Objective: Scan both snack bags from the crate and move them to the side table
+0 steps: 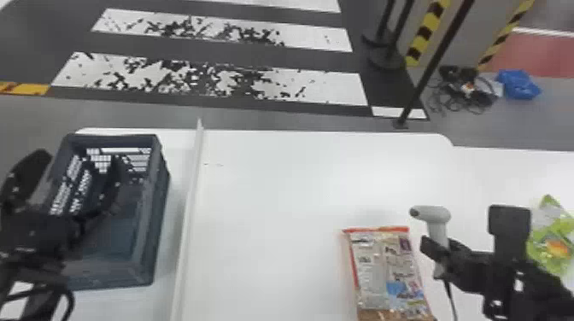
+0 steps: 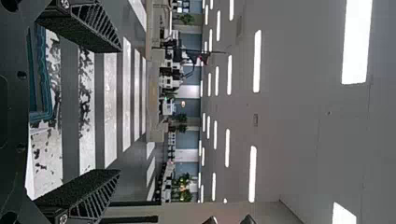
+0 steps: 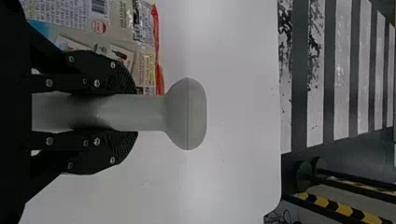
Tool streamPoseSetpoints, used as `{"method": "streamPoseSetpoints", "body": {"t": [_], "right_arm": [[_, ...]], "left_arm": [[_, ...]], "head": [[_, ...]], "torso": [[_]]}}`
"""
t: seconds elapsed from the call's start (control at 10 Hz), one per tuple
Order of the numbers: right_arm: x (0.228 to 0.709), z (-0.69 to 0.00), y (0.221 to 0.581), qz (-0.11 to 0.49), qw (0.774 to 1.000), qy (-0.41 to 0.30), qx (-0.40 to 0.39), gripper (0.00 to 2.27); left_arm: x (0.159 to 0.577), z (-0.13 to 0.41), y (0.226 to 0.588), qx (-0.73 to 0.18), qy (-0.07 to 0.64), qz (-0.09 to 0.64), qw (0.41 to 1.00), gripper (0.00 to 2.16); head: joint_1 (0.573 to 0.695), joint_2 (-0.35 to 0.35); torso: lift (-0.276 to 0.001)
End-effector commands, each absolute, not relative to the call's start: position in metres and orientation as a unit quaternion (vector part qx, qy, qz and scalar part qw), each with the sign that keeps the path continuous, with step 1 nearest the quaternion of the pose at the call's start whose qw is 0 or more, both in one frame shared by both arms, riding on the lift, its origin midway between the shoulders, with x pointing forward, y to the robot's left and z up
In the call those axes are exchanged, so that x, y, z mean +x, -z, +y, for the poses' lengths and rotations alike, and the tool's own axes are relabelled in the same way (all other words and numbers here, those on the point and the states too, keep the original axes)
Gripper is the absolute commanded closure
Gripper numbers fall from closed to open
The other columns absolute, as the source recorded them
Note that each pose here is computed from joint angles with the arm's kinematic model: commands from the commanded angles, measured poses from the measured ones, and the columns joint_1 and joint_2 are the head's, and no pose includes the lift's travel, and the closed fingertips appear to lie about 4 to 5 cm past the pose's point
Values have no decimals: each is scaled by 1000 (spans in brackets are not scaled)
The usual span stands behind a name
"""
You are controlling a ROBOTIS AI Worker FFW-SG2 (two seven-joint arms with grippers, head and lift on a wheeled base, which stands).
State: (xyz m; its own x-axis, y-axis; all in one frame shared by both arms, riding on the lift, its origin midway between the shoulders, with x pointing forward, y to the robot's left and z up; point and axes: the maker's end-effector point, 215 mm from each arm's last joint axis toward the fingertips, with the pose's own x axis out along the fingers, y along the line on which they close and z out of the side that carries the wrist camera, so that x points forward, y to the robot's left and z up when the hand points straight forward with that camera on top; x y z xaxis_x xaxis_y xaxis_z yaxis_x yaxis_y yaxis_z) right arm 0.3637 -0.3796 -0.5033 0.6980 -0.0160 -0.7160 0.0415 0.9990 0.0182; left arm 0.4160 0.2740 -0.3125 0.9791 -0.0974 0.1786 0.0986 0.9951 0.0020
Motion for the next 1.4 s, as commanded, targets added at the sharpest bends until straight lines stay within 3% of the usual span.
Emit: {"method": "streamPoseSetpoints", "body": {"t": [0.0, 0.7, 1.0, 1.2, 1.3], "right_arm": [[384, -405, 507, 375, 926, 21, 33, 2243], [413, -491, 569, 388, 920, 55, 25, 2243], [412, -489, 591, 397, 917, 38, 18, 2240], [410, -489, 599, 404, 914, 35, 10, 2108], [408, -490, 602, 407, 913, 38, 11, 1659]], "left_arm": [[416, 273, 316, -2, 51, -80, 995, 66], [418, 272, 327, 2, 52, -65, 997, 66], [419, 269, 328, 1, 55, -64, 996, 66], [419, 268, 328, 1, 56, -64, 996, 66], [419, 267, 329, 2, 57, -64, 996, 66]], "head": [[695, -152], [695, -267], [695, -291], [695, -292], [695, -294]], "torso": [[-29], [-29], [-29], [-29], [-29]]}}
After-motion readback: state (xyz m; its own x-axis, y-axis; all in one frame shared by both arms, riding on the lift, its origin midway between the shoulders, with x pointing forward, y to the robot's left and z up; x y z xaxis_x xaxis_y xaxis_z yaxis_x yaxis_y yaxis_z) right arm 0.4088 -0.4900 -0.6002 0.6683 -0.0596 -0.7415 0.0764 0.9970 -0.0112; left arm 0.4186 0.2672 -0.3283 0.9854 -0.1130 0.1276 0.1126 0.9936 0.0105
